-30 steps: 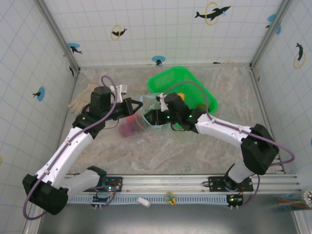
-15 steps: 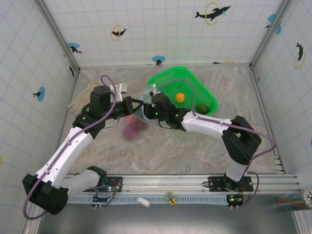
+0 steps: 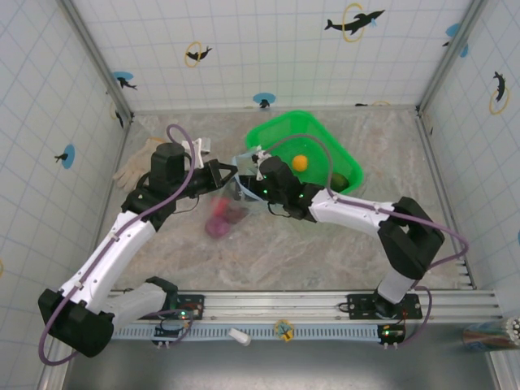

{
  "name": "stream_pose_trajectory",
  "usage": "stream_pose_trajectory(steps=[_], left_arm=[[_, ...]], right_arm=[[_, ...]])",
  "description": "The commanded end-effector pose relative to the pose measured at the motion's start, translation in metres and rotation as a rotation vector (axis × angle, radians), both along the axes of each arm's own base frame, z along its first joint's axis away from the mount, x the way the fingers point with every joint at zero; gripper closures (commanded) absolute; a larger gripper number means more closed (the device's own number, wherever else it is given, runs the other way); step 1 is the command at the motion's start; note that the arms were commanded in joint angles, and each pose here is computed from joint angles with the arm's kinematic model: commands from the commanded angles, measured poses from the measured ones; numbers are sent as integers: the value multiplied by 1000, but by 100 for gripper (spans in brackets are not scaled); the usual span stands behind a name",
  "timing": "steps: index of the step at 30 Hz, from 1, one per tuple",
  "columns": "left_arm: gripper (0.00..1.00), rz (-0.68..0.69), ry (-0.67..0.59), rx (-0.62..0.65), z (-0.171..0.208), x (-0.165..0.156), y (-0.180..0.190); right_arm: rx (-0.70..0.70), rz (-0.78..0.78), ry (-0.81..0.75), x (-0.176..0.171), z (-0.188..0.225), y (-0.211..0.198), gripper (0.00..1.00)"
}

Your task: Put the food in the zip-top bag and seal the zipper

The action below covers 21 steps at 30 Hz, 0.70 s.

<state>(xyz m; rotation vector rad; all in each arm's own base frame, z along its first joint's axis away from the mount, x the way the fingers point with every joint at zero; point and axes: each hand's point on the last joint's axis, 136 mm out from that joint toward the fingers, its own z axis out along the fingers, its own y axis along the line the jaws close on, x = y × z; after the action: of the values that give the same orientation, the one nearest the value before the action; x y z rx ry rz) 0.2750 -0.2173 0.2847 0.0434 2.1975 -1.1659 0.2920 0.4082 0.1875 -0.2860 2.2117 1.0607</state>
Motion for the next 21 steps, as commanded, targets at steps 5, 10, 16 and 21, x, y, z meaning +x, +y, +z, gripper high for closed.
stream_pose_trajectory(steps=[5, 10, 16, 21], left_arm=[[100, 21, -8, 72, -10, -1, 11], [100, 1, -11, 55, -5, -3, 8], [100, 37, -27, 87, -1, 1, 15], [100, 123, -112, 174, 24, 9, 33]], right_arm=[[40, 50, -123, -17, 45, -27, 7], [-20, 5, -130, -13, 44, -49, 13], [-5, 1, -158, -20, 62, -69, 40], [3, -22, -217, -24, 84, -88, 41]])
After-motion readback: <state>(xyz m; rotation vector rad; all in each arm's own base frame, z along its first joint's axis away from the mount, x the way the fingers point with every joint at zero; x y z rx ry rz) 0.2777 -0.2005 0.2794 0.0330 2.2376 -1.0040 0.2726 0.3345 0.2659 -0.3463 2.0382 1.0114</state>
